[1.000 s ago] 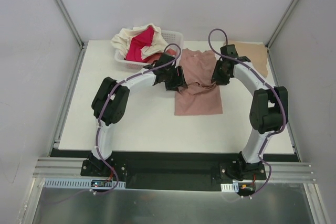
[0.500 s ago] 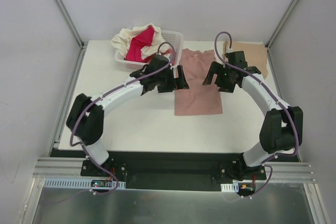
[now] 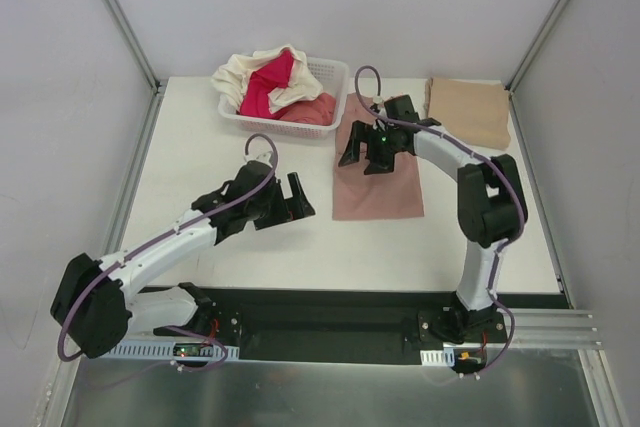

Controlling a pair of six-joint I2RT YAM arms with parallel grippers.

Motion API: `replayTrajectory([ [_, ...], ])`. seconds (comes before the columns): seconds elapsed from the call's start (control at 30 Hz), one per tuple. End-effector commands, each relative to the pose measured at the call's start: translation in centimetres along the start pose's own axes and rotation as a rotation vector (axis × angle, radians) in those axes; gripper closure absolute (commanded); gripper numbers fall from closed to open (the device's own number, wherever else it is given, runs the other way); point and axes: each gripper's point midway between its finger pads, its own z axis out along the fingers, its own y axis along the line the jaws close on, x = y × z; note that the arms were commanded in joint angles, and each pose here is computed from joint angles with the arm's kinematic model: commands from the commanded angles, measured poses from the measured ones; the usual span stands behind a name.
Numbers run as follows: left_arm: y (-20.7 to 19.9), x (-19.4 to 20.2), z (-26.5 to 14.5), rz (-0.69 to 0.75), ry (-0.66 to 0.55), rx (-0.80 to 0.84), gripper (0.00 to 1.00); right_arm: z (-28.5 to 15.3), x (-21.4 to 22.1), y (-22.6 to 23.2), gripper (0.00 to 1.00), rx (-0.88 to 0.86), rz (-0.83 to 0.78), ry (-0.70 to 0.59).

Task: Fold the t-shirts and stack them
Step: Fold the tshirt

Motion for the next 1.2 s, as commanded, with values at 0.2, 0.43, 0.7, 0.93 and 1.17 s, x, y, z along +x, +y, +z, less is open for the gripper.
replayTrajectory([
  [0.2,1.8,1.8,-1.4,-0.092,-0.014,-0.007,0.01,3.8,-11.3,-2.7,0.03,-0.017,0.03,-0.181],
  [0.43,0.5,1.4,-1.2,-0.069,0.018,0.02,0.01,-1.4,-14.7,1.3,0.03,-0.126,-0.086,-0.257],
  [0.7,-0.9,-0.5,1.7,-0.023,0.042,-0.026,0.01,-9.4,-9.6,0.1,0.03,0.011,-0.103,-0.351],
  [0.93,-4.0,-2.5,6.6,-0.022,0.088,0.008,0.17,-11.5,1.1,-8.0,0.03,0.133,0.14,-0.328],
  [1.17,-4.7,-2.4,11.2,-0.037,0.168,0.01,0.39,-13.1,6.6,-12.2,0.03,0.196,0.268,-0.292],
])
